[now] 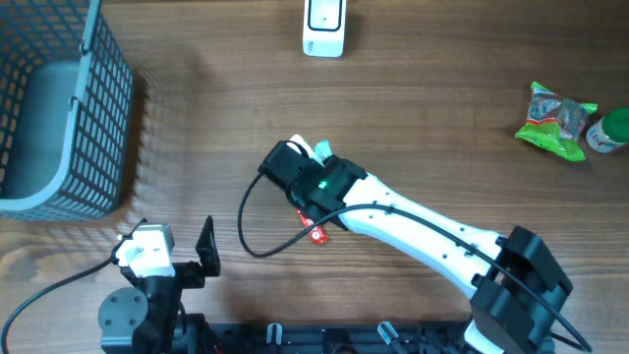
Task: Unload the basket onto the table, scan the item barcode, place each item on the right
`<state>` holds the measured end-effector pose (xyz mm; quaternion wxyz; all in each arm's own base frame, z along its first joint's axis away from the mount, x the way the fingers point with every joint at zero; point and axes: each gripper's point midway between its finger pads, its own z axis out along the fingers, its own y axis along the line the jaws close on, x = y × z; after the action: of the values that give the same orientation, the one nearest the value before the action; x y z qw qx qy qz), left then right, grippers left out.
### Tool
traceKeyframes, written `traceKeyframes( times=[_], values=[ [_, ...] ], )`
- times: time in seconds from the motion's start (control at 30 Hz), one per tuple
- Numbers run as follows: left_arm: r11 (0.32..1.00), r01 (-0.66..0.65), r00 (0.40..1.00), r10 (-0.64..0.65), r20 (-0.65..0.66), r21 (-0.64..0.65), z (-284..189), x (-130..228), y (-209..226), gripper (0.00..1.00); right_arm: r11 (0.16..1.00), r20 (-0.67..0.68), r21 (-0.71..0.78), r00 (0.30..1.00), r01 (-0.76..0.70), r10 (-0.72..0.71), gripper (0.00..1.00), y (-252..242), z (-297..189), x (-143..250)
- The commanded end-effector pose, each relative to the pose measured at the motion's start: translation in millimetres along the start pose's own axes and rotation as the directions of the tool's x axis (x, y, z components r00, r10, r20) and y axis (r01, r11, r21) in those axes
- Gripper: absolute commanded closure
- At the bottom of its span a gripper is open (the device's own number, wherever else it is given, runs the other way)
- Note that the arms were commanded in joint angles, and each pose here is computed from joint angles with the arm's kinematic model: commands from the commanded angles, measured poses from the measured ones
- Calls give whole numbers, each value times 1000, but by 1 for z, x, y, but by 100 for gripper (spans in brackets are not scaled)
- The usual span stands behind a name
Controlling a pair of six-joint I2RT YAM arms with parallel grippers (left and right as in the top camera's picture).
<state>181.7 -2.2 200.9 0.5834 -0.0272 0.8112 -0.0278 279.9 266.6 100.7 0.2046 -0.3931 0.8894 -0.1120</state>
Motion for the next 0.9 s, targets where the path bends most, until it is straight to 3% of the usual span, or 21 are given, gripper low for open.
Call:
traceKeyframes(
  times=[0.0, 0.07, 0.1, 0.13, 0.2, 0.23, 0.3, 0.37, 0.5, 0.87],
  values=[
    [1000, 8, 1000, -8, -3, -5, 1, 3, 1, 0, 977, 24, 10, 977, 213, -213, 29, 0, -3, -6],
    [1000, 8, 1000, -8, -3, -5, 1, 3, 1, 0, 979, 31, 12, 978, 204, -205, 29, -2, -2, -8],
    [1000, 8, 1000, -8, -3, -5, 1, 3, 1, 0, 980, 38, 14, 979, 199, -199, 21, -3, -2, -10],
    [1000, 8, 1000, -8, -3, -5, 1, 3, 1, 0, 982, 47, 15, 981, 187, -188, 1, -3, -2, -12],
    [1000, 8, 1000, -8, -3, -5, 1, 3, 1, 0, 991, 75, 16, 988, 134, -135, 1, -3, -2, -19],
    [1000, 8, 1000, -8, -3, -5, 1, 3, 1, 0, 995, 92, 14, 991, 96, -97, 14, -3, -3, -23],
    [1000, 8, 1000, -8, -3, -5, 1, 3, 1, 0, 1000, 123, 3, 992, -11, 10, 63, -3, -3, -31],
    [1000, 8, 1000, -8, -3, -5, 1, 3, 1, 0, 992, 135, -46, 983, -116, 121, 94, 3, -4, -35],
    [1000, 8, 1000, -8, -3, -5, 1, 3, 1, 0, 970, 109, -147, 972, -194, 210, 96, 19, -1, -36],
    [1000, 8, 1000, -8, -3, -5, 1, 3, 1, 0, 956, 20, -159, 967, -246, 252, 96, 26, 68, -27]
  ],
)
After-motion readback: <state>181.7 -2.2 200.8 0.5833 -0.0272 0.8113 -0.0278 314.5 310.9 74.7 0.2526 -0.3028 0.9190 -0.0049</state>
